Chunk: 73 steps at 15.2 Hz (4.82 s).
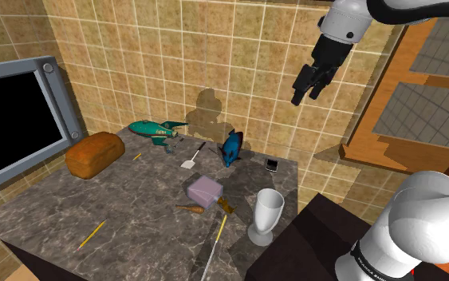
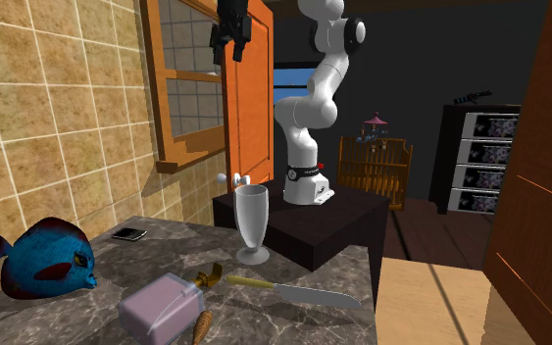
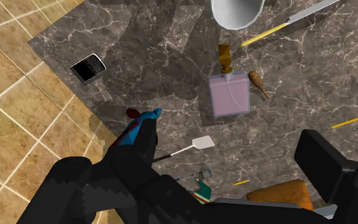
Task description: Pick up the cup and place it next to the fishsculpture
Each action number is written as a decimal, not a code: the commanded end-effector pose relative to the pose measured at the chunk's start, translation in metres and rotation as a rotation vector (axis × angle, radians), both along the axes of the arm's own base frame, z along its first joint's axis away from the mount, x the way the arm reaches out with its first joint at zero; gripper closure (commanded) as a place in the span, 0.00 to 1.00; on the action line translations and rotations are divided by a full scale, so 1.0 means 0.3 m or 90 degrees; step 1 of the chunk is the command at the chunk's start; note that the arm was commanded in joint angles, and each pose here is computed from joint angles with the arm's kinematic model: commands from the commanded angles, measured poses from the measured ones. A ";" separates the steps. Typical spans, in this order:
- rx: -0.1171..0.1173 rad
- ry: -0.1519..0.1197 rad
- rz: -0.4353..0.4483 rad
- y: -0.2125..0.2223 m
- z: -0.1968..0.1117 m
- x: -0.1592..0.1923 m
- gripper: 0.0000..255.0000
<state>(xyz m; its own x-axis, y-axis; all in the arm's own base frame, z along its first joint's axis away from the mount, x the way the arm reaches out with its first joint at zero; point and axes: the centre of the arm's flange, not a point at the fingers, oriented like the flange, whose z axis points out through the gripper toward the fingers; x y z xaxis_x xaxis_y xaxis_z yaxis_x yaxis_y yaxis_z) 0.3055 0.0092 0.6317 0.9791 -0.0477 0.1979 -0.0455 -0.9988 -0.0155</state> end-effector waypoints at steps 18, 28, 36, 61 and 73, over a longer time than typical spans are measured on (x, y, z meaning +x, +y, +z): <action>-0.003 0.040 -0.012 0.233 -0.706 0.000 0.00; -0.004 0.061 -0.018 0.360 -1.093 -0.017 0.00; -0.004 0.061 -0.018 0.360 -1.226 -0.003 0.00; -0.004 0.061 -0.018 0.360 -1.085 -0.003 1.00; -0.004 0.061 -0.018 0.360 -0.874 -0.003 1.00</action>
<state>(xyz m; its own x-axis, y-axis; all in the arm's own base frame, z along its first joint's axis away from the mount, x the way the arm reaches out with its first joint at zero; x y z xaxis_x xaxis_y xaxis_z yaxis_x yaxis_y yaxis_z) 0.3042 0.1166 0.3643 0.9918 -0.0753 0.1032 -0.0754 -0.9971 -0.0030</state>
